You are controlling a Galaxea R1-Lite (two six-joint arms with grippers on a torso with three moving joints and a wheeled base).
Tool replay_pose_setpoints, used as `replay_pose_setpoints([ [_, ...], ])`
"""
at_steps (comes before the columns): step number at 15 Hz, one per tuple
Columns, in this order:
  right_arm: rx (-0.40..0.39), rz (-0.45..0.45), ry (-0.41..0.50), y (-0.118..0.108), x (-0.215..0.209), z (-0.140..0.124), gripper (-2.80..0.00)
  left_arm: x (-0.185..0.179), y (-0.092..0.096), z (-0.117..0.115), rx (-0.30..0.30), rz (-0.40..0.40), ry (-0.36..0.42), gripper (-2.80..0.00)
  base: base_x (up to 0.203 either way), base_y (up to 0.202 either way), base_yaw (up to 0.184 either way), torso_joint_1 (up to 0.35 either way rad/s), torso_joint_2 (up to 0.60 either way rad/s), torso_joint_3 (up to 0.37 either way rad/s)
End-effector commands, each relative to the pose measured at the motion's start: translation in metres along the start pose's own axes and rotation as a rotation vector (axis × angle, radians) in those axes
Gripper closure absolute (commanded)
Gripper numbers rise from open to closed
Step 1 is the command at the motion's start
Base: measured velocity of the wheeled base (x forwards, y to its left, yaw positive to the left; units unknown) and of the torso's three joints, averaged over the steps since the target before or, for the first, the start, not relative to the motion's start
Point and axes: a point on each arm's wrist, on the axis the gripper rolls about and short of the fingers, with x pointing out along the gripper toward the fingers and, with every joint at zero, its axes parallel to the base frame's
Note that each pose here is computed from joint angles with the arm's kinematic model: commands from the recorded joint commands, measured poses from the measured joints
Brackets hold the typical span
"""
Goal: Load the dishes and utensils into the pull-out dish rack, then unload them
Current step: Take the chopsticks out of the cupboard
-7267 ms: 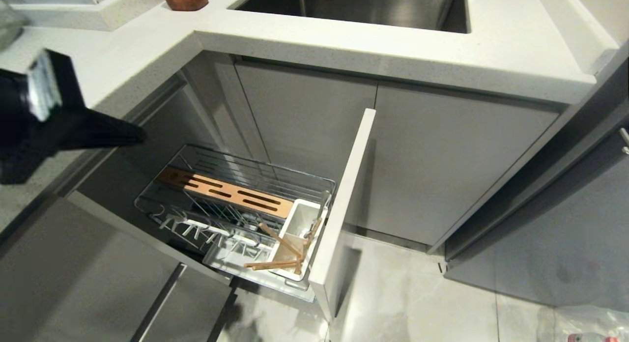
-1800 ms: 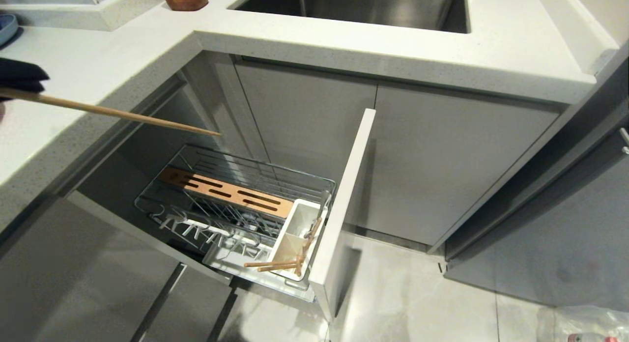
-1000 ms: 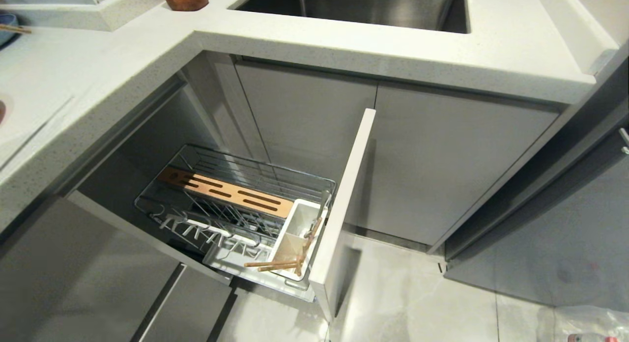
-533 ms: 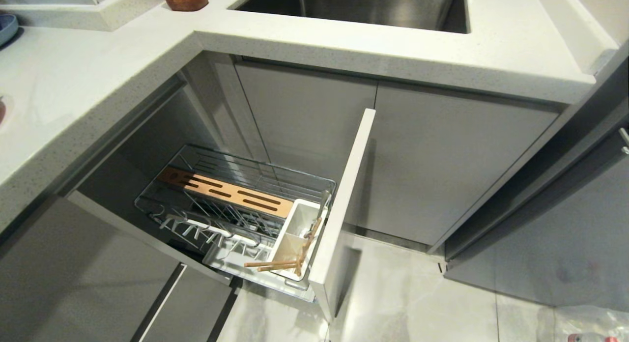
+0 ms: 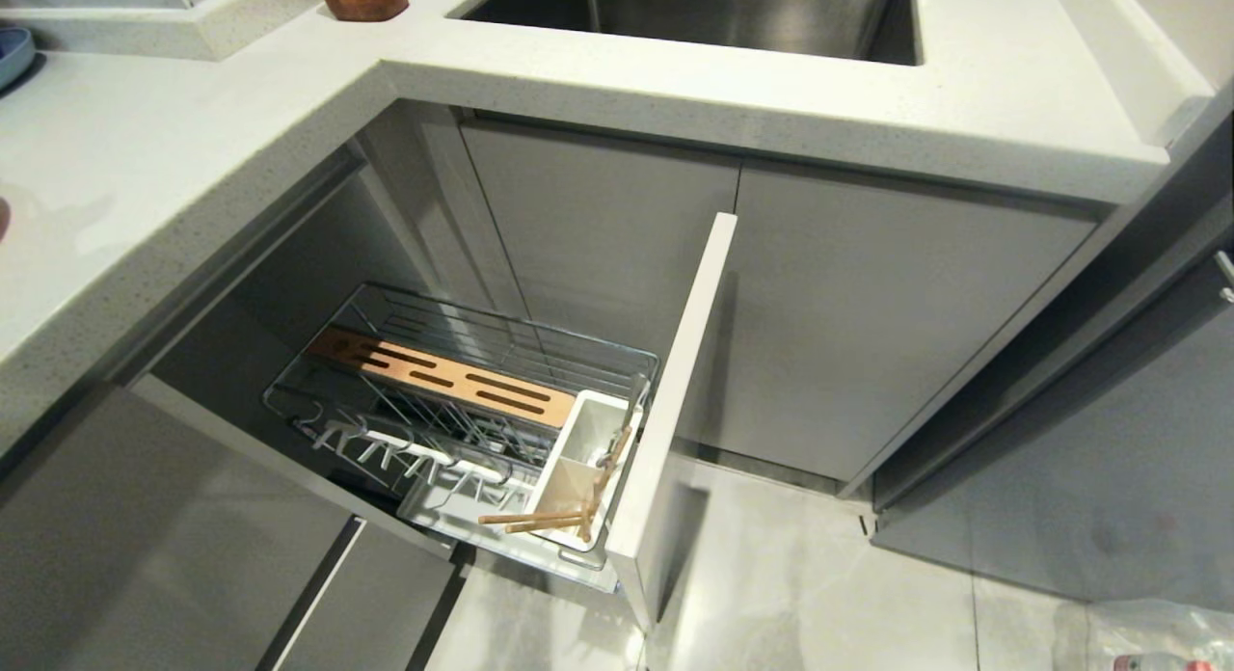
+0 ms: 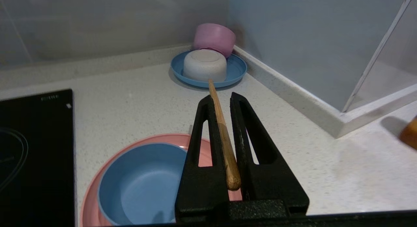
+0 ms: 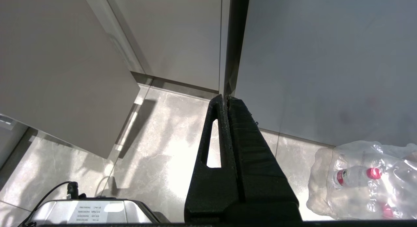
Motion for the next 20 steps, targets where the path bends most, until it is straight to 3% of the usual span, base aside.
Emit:
replay_pose_setpoints([
  [1,0.000,0.000,0.002,0.000,0.000,0.000,0.00,0.004,0.001,-0.017,0.035,0.003,-0.026,0.00,0.000,0.000,0.000,0.000,0.00,0.000],
  [4,0.000,0.000,0.002,0.000,0.000,0.000,0.00,0.003,0.005,-0.041,0.080,-0.001,-0.034,0.00,0.000,0.000,0.000,0.000,0.00,0.000],
  [7,0.000,0.000,0.002,0.000,0.000,0.000,0.00,0.001,0.008,-0.048,0.073,-0.004,-0.066,0.00,0.000,0.000,0.000,0.000,0.00,0.000],
  [12,0.000,0.000,0.002,0.000,0.000,0.000,0.00,-0.009,0.019,-0.079,0.096,-0.033,-0.084,0.00,0.000,0.000,0.000,0.000,0.00,0.000],
  [20,0.000,0.000,0.002,0.000,0.000,0.000,0.00,-0.025,0.031,-0.100,0.089,-0.095,-0.121,0.00,0.000,0.000,0.000,0.000,0.00,0.000],
])
